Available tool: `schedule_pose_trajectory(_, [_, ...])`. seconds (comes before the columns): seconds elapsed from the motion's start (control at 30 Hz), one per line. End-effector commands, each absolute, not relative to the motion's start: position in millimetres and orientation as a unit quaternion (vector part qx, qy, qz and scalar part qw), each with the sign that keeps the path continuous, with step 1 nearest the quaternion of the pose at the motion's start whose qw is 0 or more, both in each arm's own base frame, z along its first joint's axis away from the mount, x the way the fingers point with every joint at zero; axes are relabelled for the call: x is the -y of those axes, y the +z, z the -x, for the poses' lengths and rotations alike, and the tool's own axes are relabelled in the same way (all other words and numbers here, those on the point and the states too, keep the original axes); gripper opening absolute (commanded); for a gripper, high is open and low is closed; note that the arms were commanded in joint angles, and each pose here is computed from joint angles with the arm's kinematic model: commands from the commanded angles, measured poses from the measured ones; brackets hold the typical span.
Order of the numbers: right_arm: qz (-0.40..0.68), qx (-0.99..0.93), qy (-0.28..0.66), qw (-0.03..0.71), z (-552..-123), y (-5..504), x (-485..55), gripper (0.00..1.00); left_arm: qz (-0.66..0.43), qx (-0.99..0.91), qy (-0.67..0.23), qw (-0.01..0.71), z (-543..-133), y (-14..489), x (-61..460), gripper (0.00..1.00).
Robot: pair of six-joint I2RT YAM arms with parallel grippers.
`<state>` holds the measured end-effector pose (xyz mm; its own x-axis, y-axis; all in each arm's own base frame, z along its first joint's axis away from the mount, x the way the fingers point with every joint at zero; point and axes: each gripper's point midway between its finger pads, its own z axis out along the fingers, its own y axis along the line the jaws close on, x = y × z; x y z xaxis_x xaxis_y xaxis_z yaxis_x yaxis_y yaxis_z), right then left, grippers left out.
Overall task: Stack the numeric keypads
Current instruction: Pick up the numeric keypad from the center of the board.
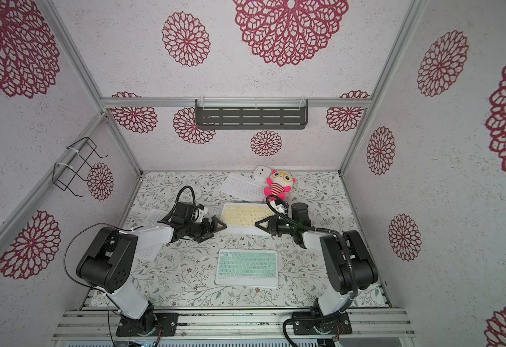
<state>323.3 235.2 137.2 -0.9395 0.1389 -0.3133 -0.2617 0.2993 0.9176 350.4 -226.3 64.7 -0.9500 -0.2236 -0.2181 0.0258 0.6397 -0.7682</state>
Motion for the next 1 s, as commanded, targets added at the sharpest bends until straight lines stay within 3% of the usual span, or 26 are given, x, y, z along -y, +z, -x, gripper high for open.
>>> schedule_pose_trajectory(0.0, [0.098,-0.761,0.612,0.190,-311,167,-239,0.14,0.009,-0.857,-0.478,0.190,-362,103,240,0.99])
schedule_pose_trajectory(0.07, [0.102,-0.759,0.614,0.190,-308,171,-240,0.14,0.002,-0.854,-0.483,0.194,-364,107,242,1.00])
schedule_pose_trajectory(0.17, [0.105,-0.759,0.614,0.187,-304,172,-241,0.15,-0.006,-0.845,-0.496,0.201,-367,115,245,0.92])
schedule_pose_trajectory(0.5, [0.107,-0.751,0.625,0.187,-288,176,-242,0.16,-0.019,-0.806,-0.552,0.212,-367,139,255,0.42])
schedule_pose_trajectory(0.57, [0.106,-0.749,0.627,0.188,-287,177,-242,0.17,-0.021,-0.801,-0.557,0.217,-364,144,255,0.41])
schedule_pose_trajectory(0.8, [0.098,-0.741,0.636,0.193,-287,181,-242,0.36,-0.033,-0.767,-0.596,0.235,-348,172,257,0.28])
schedule_pose_trajectory(0.93, [0.095,-0.737,0.640,0.197,-288,183,-242,0.39,-0.034,-0.758,-0.605,0.242,-339,183,254,0.19])
schedule_pose_trajectory(0.97, [0.094,-0.736,0.640,0.197,-288,182,-242,0.44,-0.034,-0.755,-0.607,0.244,-338,185,253,0.16])
